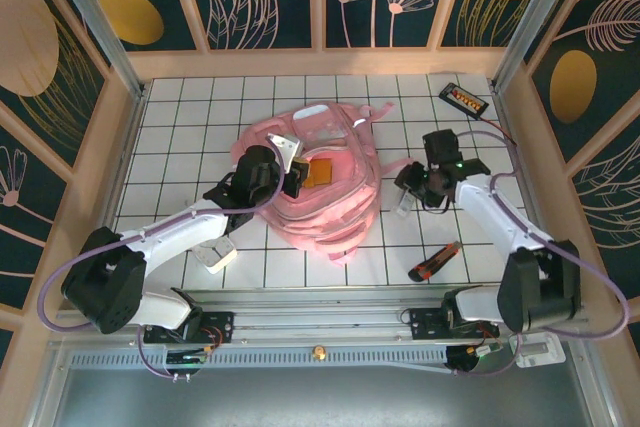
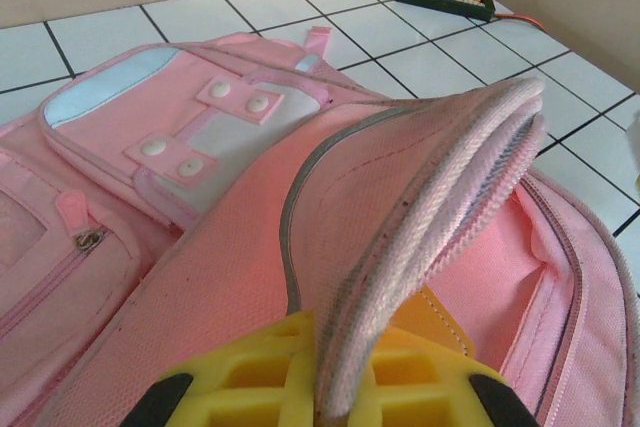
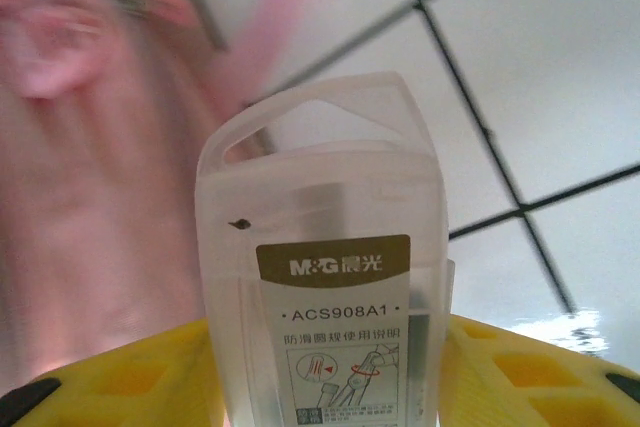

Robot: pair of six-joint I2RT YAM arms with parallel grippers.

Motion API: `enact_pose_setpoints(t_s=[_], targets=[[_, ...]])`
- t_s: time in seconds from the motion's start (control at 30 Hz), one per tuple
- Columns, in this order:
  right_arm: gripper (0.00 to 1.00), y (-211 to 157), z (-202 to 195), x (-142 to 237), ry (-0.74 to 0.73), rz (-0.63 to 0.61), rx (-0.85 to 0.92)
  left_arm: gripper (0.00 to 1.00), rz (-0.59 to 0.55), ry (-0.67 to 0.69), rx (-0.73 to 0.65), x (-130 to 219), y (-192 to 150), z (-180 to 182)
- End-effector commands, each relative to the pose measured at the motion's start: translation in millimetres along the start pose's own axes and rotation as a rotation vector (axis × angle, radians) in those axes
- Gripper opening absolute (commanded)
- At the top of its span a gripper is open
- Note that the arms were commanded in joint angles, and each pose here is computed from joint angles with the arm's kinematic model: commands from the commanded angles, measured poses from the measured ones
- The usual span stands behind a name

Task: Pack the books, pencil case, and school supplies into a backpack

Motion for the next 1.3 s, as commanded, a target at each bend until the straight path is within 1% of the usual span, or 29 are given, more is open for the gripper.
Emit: enact_pose_setpoints(t_s=[0.0,0.13,0.27,0.33,0.53,0.67,0.7,0.8,0.93,0.97,1.07,1.27], targets=[[0.52,-6.0,38.4,32.5,0.187,0.054,-0.037,0.00,-0.147,-0.030,0.027,16.3,49.4,-5.0],[0.52,-17.7,83.0,48.1,0.382,0.129,-0.059,0.00,-0.160,-0.039,0.037,17.5,57.2,-6.1],[0.52,-36.7,129.0,50.2,0.516,0.201,-0.050,0.00,-0.174,-0.066,0.058,16.3,65.3,-9.3],[0.52,-45.3,147.4,44.3,0.556,0.231,-0.042,0.00,-0.184,-0.077,0.067,16.2,68.9,-10.8],[0.52,-68.1,185.7,11.8,0.601,0.307,-0.048,0.00,-0.207,-0.093,0.095,15.8,80.3,-12.4],[0.52,-70.9,191.4,-11.8,0.604,0.319,-0.095,0.00,-0.221,-0.083,0.108,18.3,85.9,-10.7],[0.52,-77.8,192.3,-15.3,0.608,0.331,-0.097,0.00,-0.222,-0.078,0.113,18.7,85.9,-9.8],[0.53,-81.5,191.1,-27.9,0.605,0.331,-0.122,0.00,-0.224,-0.068,0.124,19.5,84.6,-8.4],[0.68,-89.6,190.4,-39.9,0.592,0.376,-0.114,0.00,-0.213,-0.061,0.123,18.5,82.2,-7.6],[0.71,-90.6,188.8,-40.6,0.585,0.379,-0.113,0.00,-0.213,-0.057,0.121,18.5,82.1,-7.0],[0.75,-92.5,182.2,-37.7,0.571,0.377,-0.104,0.00,-0.204,-0.032,0.114,17.9,79.5,-3.9],[0.75,-92.0,163.6,-25.8,0.525,0.340,-0.064,0.00,-0.201,-0.020,0.106,17.1,78.6,-2.1]])
Point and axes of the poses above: each hand's point on the last joint's axis, 136 mm out from that joint toward the fingers, its own x axis back along the fingers, its own z axis along the line the jaws close on, y = z × x, the point moved 3 cm from there along x, back along the fingers, and after that the axes turned 12 degrees about -x, right-handed, at the moved point
